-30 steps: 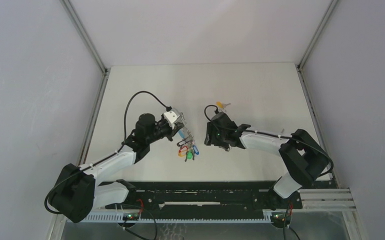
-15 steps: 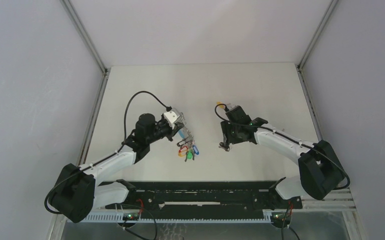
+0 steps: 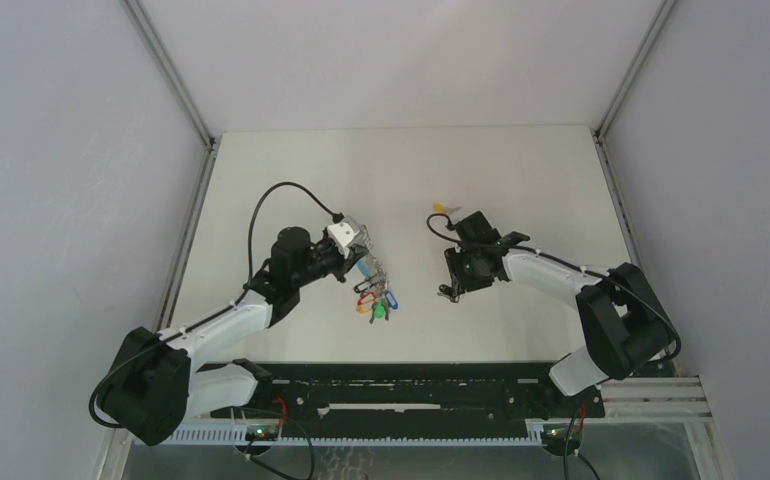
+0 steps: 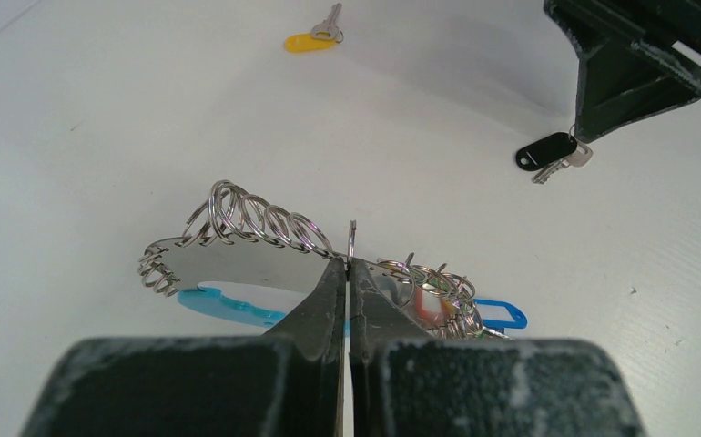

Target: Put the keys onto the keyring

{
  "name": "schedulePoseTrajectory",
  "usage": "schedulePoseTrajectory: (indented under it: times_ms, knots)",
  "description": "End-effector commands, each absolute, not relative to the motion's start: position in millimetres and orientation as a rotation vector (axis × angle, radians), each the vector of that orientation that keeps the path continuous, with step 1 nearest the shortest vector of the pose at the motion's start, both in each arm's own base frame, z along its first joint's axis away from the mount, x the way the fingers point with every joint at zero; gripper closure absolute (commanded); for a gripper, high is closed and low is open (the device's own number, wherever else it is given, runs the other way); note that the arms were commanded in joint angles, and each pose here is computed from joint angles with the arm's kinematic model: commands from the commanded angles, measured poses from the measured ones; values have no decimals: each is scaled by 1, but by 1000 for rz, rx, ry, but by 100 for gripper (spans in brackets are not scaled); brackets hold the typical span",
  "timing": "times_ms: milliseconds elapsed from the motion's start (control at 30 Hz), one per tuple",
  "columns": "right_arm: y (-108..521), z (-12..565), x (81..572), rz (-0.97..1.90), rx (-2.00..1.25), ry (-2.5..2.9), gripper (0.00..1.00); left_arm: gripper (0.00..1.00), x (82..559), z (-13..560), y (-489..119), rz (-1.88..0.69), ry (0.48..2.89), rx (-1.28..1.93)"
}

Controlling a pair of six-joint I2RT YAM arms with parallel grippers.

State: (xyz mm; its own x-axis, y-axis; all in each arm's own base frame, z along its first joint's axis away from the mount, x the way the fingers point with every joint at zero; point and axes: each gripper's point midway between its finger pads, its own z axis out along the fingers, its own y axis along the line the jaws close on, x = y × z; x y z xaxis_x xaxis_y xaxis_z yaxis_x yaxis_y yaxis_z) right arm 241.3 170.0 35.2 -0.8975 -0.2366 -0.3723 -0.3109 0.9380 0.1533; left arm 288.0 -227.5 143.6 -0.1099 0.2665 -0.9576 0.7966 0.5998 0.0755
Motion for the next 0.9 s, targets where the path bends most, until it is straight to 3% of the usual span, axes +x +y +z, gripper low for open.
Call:
schedulePoseTrajectory:
  times_ms: [0,500,867]
  knots:
    - [176,27,245,334,-446,2733,63,100,300,184,-237,-580,1554,875]
    - [193,31,232,443,-529,2719,85,100,298,185,-238,-591,1550,880]
    - [211,43,216,447,-683,2672,86,100,297,185,-239,-603,1547,887]
